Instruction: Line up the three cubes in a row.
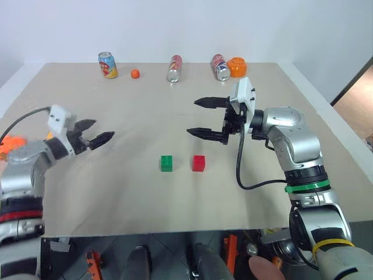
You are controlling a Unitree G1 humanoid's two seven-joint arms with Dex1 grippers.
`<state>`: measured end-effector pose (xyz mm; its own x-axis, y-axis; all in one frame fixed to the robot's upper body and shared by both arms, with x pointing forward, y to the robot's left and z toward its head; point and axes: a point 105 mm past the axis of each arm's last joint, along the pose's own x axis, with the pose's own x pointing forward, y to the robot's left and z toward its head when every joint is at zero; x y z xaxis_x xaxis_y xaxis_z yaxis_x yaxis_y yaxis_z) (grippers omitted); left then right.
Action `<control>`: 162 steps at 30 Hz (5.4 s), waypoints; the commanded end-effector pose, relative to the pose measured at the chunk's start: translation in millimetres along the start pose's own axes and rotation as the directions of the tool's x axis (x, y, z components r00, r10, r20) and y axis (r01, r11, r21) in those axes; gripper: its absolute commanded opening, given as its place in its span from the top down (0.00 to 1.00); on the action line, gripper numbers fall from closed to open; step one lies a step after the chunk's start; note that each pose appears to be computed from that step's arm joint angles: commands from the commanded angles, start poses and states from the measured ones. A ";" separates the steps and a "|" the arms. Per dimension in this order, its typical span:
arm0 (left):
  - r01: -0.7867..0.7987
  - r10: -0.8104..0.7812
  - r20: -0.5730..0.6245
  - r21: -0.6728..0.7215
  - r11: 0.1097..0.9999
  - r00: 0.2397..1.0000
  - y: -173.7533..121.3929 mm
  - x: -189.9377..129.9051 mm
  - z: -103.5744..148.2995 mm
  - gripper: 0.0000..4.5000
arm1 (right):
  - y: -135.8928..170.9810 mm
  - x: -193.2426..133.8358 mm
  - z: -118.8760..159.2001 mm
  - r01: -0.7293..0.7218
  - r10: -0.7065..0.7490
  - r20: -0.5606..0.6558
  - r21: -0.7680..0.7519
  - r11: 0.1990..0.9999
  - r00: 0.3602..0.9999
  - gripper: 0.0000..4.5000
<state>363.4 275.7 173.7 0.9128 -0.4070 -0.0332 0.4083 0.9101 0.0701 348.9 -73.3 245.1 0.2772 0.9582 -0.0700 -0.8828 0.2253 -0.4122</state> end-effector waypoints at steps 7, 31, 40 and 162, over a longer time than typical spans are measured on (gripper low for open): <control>-0.401 0.411 0.301 -0.099 0.911 0.860 30.9 -46.4 63.6 0.00 | 10.8 15.6 15.1 -0.087 0.089 0.067 -0.041 0.995 0.994 0.00; -0.574 0.578 0.067 -0.072 0.815 0.813 79.2 -44.6 -14.0 0.00 | 34.2 19.4 25.5 -0.146 0.150 0.091 -0.057 0.988 0.984 0.00; -0.581 0.583 0.028 -0.058 0.812 0.812 85.2 -40.1 -26.2 0.00 | 21.5 28.6 44.2 -0.020 0.023 0.181 -0.016 1.000 0.983 0.00; 0.815 -0.750 -0.317 0.213 0.540 0.580 -81.7 27.7 -48.3 0.00 | 51.7 -36.8 19.3 -0.181 0.182 -0.009 0.086 0.980 0.983 0.00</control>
<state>351.1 189.5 109.0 0.1940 -0.8967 -0.3978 0.9735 0.1261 0.1905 288.3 -93.2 229.1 0.1195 0.9793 -0.1635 -0.9630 0.0742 -0.2590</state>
